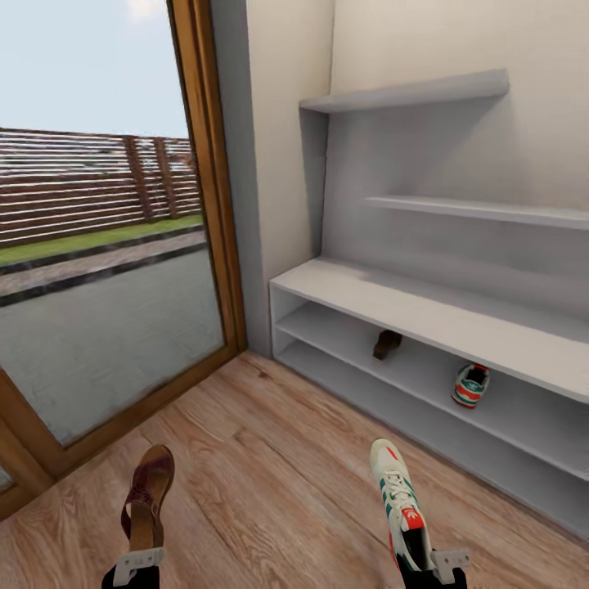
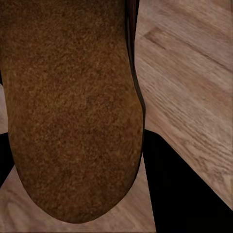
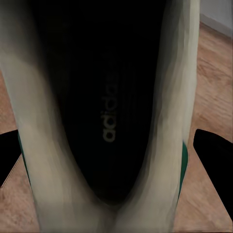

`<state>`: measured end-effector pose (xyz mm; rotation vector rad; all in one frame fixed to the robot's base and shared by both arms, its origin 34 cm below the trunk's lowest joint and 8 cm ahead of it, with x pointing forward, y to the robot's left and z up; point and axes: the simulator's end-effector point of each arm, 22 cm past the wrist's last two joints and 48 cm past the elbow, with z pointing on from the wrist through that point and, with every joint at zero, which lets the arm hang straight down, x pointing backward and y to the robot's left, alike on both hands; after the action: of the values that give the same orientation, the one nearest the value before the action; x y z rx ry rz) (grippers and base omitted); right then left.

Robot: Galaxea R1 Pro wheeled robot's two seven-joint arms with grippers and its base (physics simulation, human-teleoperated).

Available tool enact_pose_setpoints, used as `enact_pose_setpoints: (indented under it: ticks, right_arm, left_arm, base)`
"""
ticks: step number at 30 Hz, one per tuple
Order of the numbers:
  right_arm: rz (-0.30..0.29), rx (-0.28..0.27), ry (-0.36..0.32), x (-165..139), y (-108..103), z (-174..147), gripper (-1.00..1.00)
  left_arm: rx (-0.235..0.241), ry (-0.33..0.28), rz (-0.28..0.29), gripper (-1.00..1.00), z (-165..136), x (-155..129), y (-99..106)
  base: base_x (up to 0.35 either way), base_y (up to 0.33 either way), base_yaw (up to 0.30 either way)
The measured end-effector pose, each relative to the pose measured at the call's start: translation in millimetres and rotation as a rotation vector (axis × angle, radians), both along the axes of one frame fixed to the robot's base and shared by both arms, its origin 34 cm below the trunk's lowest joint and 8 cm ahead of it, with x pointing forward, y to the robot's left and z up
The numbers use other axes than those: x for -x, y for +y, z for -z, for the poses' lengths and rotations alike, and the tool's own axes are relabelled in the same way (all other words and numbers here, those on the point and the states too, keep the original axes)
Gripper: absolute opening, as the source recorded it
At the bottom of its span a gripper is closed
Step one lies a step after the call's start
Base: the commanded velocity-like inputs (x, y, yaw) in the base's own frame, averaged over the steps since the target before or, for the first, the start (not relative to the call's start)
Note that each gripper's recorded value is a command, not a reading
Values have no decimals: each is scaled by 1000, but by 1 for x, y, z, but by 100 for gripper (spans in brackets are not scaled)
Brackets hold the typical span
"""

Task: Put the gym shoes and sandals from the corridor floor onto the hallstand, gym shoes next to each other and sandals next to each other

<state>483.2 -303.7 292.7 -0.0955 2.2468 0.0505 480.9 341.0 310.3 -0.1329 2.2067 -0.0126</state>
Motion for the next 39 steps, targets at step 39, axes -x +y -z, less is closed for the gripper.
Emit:
enact_pose_setpoints:
  ticks: [39]
  right_arm:
    - [0,0,-1,0,0,0,-100]
  left_arm:
    - [-3,1,-4,-100,0,1,2]
  base:
    - [82,258,-263]
